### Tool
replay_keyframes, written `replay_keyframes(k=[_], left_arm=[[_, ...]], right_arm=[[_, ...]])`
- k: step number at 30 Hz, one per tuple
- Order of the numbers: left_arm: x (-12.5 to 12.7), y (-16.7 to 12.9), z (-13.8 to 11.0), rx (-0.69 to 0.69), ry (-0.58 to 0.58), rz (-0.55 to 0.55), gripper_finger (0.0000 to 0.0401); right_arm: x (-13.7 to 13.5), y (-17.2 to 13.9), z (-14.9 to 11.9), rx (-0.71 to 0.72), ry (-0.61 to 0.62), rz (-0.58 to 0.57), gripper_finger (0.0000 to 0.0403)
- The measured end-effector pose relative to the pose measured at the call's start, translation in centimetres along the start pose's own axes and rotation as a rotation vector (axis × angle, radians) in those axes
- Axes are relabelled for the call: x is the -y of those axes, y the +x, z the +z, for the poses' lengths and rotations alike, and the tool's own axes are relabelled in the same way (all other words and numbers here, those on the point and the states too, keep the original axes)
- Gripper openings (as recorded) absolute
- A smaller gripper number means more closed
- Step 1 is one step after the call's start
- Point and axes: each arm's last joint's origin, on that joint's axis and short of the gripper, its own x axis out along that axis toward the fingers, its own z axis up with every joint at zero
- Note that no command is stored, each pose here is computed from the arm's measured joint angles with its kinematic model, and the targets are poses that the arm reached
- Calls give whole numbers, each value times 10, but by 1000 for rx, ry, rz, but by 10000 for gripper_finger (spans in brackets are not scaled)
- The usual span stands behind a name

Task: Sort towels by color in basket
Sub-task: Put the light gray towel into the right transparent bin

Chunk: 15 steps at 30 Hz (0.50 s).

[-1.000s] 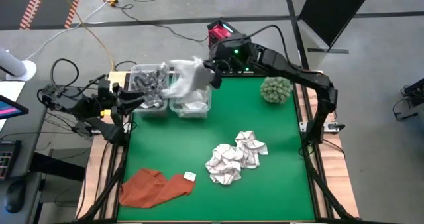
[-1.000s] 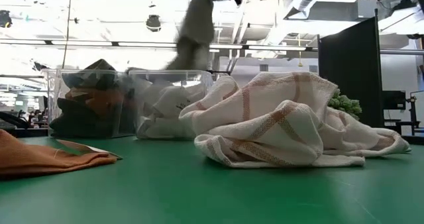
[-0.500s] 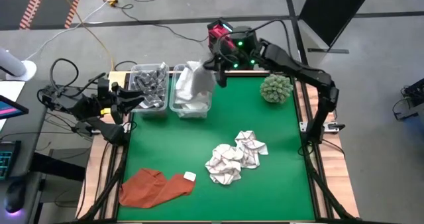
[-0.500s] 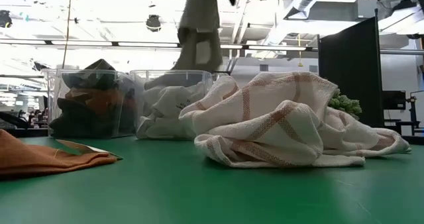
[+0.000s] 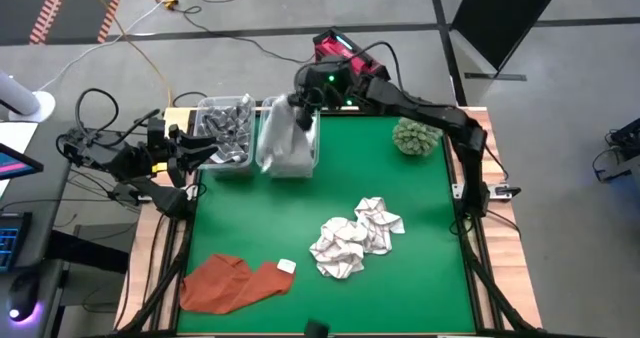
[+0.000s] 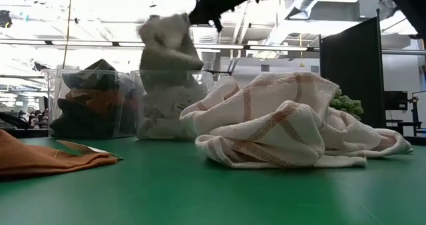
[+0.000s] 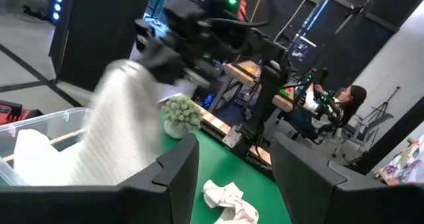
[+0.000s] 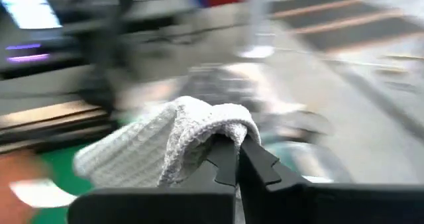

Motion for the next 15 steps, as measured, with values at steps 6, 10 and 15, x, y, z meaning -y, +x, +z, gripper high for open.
replay_keyframes(k=[6,10,15], left_arm=[[-2,0,-3,-21,4,12,176],[-3,0,-4,-32,-14,20,176],[-3,0,-4,-32,-12,20,176]], right_arm=[[33,10,-14,-59,-24,-390,21],[23,17,-21,-111,-156,-340,21],[-11,28,-39,-161,-302,62,22]])
